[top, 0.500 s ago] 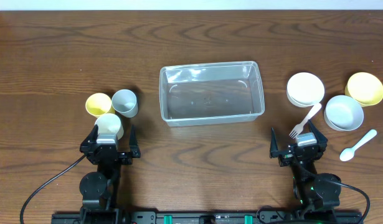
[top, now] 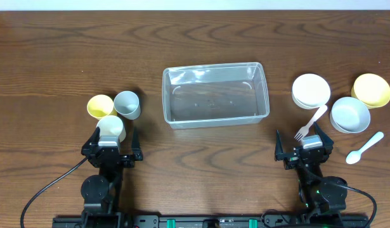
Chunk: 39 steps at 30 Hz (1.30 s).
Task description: Pack container
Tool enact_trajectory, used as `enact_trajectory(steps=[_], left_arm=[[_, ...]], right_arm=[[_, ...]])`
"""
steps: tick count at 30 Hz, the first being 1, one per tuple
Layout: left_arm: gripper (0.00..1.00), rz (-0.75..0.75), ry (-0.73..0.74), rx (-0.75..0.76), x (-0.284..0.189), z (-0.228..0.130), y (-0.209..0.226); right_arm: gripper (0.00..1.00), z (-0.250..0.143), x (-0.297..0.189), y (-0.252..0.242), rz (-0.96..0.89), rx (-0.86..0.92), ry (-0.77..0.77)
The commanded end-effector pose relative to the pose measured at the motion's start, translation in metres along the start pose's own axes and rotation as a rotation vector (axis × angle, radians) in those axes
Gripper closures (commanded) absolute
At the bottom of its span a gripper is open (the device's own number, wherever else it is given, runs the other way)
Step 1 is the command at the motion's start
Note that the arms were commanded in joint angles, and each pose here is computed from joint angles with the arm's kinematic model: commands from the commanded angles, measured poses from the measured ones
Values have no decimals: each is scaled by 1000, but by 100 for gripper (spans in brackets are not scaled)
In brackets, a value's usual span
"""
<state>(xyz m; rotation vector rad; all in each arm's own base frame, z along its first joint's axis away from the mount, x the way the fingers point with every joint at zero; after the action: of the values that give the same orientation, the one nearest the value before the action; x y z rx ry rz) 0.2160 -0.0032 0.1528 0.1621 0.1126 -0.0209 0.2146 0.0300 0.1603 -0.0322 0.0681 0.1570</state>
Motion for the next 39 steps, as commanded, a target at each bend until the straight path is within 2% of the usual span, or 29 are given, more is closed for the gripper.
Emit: enact_trajectory(steps=[1,28,32,39], left_arm=[[2,2,60,21,1,-15,0],[2,2,60,20,1,-15,0],[2,2,60,20,1,-15,0],[2,3,95,-112,2,-20,-1]], right_arm=[[1,-1,0,1,5,-11,4],[1,-1,0,1,5,-10,3],[1,0,0,8,61,-3,-3],[1,6,1,-1,-5,121,-22]])
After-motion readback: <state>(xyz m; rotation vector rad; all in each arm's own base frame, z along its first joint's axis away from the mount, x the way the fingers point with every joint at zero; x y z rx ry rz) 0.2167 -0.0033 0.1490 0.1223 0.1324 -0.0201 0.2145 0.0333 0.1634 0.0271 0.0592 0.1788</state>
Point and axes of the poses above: each gripper's point midway between its finger pads, its own x axis out along the fingers, its own y axis along the line the jaws close on, z = x × y, the point moved 3 cm from there along -x, back along the fingers, and after that the axes turned 8 degrees about x, right-handed, at the moved point
